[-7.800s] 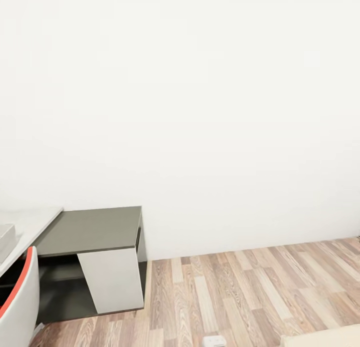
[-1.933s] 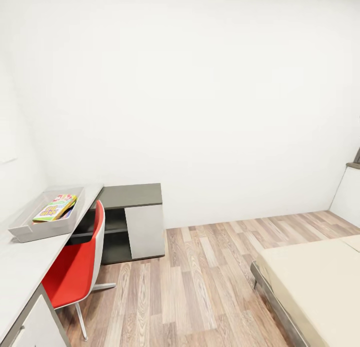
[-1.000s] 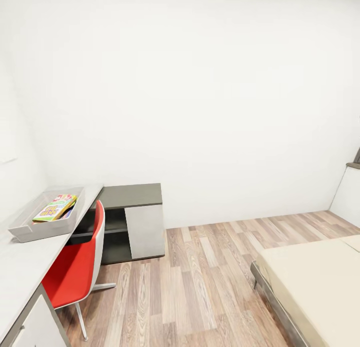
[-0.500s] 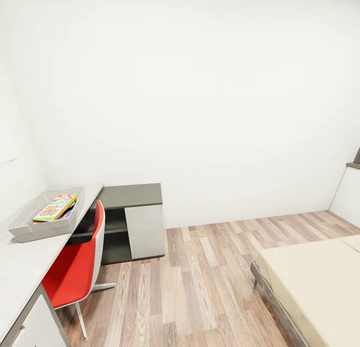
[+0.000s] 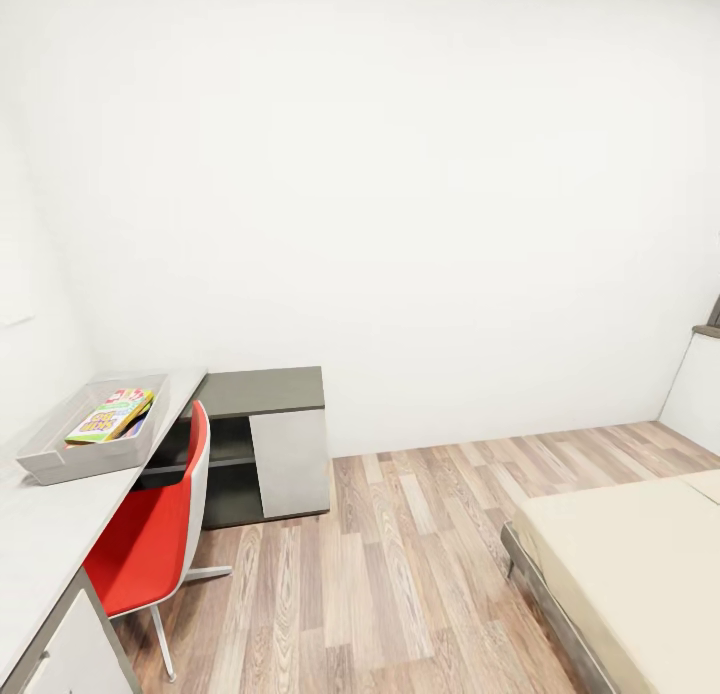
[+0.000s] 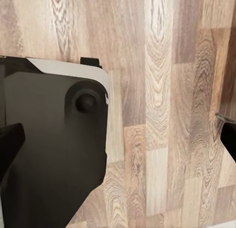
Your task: Put all the toys in the child's room - the three board games (two on the bed and one on the table), the two jigsaw puzzles on the table, and the tennis ball on the table - inside the toy box on the table in the child's room.
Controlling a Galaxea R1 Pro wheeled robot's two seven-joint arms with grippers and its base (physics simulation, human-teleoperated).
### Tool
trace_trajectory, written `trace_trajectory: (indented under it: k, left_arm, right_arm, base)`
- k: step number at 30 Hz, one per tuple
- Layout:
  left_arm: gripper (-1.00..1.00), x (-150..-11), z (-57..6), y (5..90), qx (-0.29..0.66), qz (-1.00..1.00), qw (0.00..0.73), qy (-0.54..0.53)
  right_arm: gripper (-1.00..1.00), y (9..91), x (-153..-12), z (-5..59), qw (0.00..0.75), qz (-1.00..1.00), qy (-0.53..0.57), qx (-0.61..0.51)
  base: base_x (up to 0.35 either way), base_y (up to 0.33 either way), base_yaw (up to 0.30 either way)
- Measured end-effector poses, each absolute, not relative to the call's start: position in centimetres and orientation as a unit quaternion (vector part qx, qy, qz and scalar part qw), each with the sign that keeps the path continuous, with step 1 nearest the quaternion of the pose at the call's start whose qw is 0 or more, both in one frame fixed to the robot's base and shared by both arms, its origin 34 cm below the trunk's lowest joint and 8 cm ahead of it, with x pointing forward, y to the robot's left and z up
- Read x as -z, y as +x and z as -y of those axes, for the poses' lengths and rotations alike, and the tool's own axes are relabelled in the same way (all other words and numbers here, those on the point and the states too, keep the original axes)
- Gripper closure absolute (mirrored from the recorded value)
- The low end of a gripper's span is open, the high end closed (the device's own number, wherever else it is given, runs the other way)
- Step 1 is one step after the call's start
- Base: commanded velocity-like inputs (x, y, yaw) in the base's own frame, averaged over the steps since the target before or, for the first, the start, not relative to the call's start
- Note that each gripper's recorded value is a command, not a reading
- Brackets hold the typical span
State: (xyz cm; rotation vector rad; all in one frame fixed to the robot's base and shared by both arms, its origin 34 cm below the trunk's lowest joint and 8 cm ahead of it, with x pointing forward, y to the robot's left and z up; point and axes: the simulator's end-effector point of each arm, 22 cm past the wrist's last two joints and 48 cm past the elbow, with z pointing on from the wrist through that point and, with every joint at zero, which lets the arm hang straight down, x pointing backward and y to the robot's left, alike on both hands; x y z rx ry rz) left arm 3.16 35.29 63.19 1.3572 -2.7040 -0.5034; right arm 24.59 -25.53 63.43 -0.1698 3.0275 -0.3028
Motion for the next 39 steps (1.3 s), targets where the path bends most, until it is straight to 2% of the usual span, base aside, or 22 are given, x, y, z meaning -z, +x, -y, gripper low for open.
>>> trace_trajectory:
  k: [12, 23, 39]
  left_arm:
    - [-1.0, -63.2, -35.5, 3.4, 0.164, 0.864, 0.033, 0.475]
    - [-1.0, -63.3, -36.6, 4.6, 0.17, 0.883, 0.018, 0.437]
    - [-1.0, -63.4, -37.2, 4.6, 0.176, 0.895, 0.017, 0.41]
  right_arm:
    - [-1.0, 23.8, -63.3, 25.6, 0.034, -0.993, -0.058, 0.1]
    - [-1.0, 18.6, -62.9, 25.7, -0.028, -0.992, -0.078, 0.097]
    - [-1.0, 12.3, -62.3, 25.4, -0.071, -0.982, -0.16, 0.071]
  base:
    - [0.0, 0.0, 0.0]
    - [0.0, 0.0, 0.0]
    - [0.0, 0.0, 0.0]
